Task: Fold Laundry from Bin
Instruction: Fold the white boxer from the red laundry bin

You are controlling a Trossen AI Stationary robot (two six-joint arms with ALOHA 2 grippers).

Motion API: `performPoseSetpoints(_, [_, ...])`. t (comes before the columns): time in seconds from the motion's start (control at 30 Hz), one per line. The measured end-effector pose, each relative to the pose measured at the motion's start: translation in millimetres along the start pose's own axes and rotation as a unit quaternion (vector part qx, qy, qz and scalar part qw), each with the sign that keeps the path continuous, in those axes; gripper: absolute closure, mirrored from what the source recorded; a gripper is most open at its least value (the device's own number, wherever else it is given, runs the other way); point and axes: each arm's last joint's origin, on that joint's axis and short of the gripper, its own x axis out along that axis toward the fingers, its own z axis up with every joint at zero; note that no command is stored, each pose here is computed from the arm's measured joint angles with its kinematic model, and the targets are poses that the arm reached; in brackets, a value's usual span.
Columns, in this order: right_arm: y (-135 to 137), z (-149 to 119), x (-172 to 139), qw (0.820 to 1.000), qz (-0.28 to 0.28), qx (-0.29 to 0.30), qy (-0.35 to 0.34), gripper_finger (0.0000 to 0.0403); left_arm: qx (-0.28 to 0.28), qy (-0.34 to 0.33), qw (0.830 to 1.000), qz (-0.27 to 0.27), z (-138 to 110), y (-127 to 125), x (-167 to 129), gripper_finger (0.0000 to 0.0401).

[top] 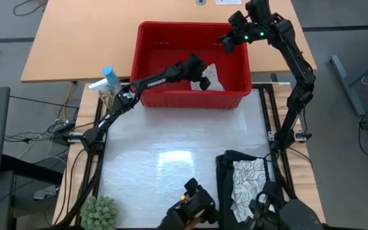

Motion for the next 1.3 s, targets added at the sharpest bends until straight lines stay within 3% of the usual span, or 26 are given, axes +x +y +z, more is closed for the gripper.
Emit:
performPoseSetpoints(0.23, [2,0,1,1.000,0.004,-0.005,0.003,0.0371,-0.019,0.008,0.999,0.047,-14,-1,16,0.0130])
performPoseSetpoints(0.33, [3,0,1,1.000,0.005,-0.006,0.003,0.0371,-0.042,0.020,0.998,0.053,-17,2,16,0.0152])
performPoseSetpoints(0.43, [2,0,1,1.000,0.005,-0.014,0.003,0.0371,-0.080,0.030,0.995,0.058,-19,7,17,0.0208])
performPoseSetpoints(0.6, [2,0,1,1.000,0.004,-0.019,0.003,0.0371,-0.103,0.020,0.993,0.051,-12,16,13,0.0366])
performPoseSetpoints(0.63, [1,0,1,1.000,0.003,-0.019,0.003,0.0371,-0.104,0.014,0.993,0.048,-9,18,12,0.0382])
performPoseSetpoints(0.83, [1,0,1,1.000,0.001,-0.030,0.003,0.0371,-0.108,-0.021,0.992,0.056,9,24,-4,0.0398])
performPoseSetpoints(1.17, [-4,1,-1,0.999,-0.008,-0.042,-0.005,0.0371,-0.081,-0.094,0.989,0.075,58,24,-65,0.0401])
performPoseSetpoints(1.3, [-17,2,-6,0.998,-0.040,-0.040,-0.017,0.0371,-0.070,-0.120,0.987,0.078,77,22,-98,0.0401])
